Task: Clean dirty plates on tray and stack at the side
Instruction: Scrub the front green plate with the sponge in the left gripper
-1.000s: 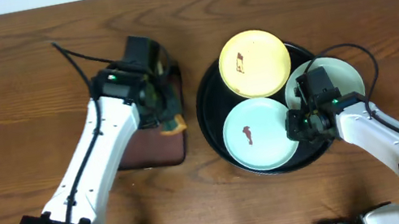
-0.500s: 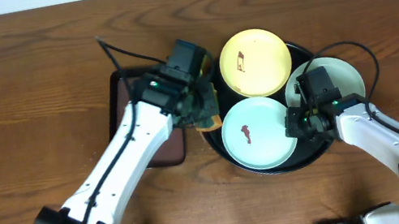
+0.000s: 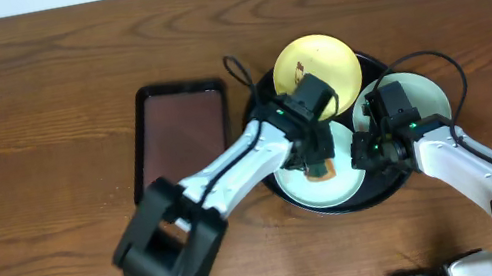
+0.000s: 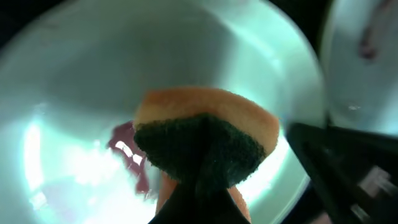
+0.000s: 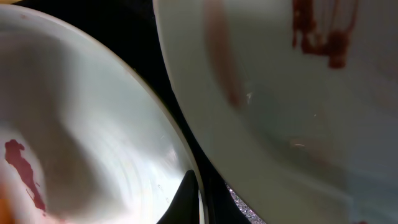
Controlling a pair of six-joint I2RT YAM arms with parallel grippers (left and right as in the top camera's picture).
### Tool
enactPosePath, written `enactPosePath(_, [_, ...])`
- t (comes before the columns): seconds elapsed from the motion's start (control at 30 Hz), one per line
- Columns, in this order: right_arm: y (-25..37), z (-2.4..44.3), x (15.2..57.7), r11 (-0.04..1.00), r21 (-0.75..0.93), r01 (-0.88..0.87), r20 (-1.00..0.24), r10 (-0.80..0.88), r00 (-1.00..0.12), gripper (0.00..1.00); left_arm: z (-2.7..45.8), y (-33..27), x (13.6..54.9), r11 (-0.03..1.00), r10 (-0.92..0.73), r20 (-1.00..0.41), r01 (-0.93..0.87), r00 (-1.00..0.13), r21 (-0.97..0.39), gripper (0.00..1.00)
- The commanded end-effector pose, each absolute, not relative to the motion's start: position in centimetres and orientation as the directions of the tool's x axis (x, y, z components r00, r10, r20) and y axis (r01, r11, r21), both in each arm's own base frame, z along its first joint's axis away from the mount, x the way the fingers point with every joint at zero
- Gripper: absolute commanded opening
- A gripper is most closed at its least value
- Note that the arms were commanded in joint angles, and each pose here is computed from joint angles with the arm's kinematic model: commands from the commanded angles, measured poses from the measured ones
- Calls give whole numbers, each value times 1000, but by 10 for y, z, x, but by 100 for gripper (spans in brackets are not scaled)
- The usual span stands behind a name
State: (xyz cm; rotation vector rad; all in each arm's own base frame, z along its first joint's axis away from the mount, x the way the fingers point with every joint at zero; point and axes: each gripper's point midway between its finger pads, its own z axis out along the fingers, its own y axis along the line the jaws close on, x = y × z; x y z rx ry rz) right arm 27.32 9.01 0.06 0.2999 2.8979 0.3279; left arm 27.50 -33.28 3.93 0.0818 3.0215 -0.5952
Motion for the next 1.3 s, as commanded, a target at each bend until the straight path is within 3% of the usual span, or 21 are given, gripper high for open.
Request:
enactPosePath(0.0, [76, -21, 256, 964, 153, 220, -125, 239, -963, 1, 24, -348, 274, 900, 26, -3, 25, -1000, -435, 7])
enactPosePath(0.13, [76, -21, 256, 964, 153, 220, -125, 239, -963, 1, -6, -341, 274, 923, 18, 28, 6, -999, -385, 7])
enactPosePath(0.33, [75, -21, 253, 964, 148, 221, -115, 239, -964, 1, -37, -282, 289, 992, 3, -27, 6, -1000, -125, 7])
enactPosePath(0.5, [75, -22, 251, 964, 144, 222, -108, 238, -965, 1, -30, -227, 302, 986, 43, -123, 22, -991, 167, 7])
enactPosePath(0.77, [74, -22, 249, 965, 139, 224, -98, 238, -966, 1, -16, -197, 311, 937, 121, -161, 59, -979, 346, 7])
enactPosePath(0.87, [74, -22, 249, 965, 139, 224, -98, 238, -966, 1, -18, -214, 309, 964, 101, -141, 62, -985, 258, 7])
enactPosePath(0.93, [74, -22, 248, 965, 138, 224, -96, 238, -967, 1, -24, -245, 301, 993, 80, -88, 72, -993, 93, 7])
enactPosePath(0.97, [74, -22, 247, 965, 136, 225, -93, 238, -967, 1, -26, -278, 293, 995, 60, -32, 62, -998, -82, 7])
enactPosePath(1.03, [74, -22, 247, 965, 136, 225, -93, 238, -967, 1, -23, -303, 288, 977, 27, 12, 24, -1000, -212, 7])
enactPosePath(1.17, [74, -22, 248, 965, 137, 224, -96, 238, -966, 1, -14, -337, 277, 932, 19, 78, -11, -997, -363, 7])
enactPosePath(1.27, [74, -22, 248, 965, 138, 224, -96, 238, -966, 1, -13, -345, 265, 926, 48, 98, 7, -994, -377, 7])
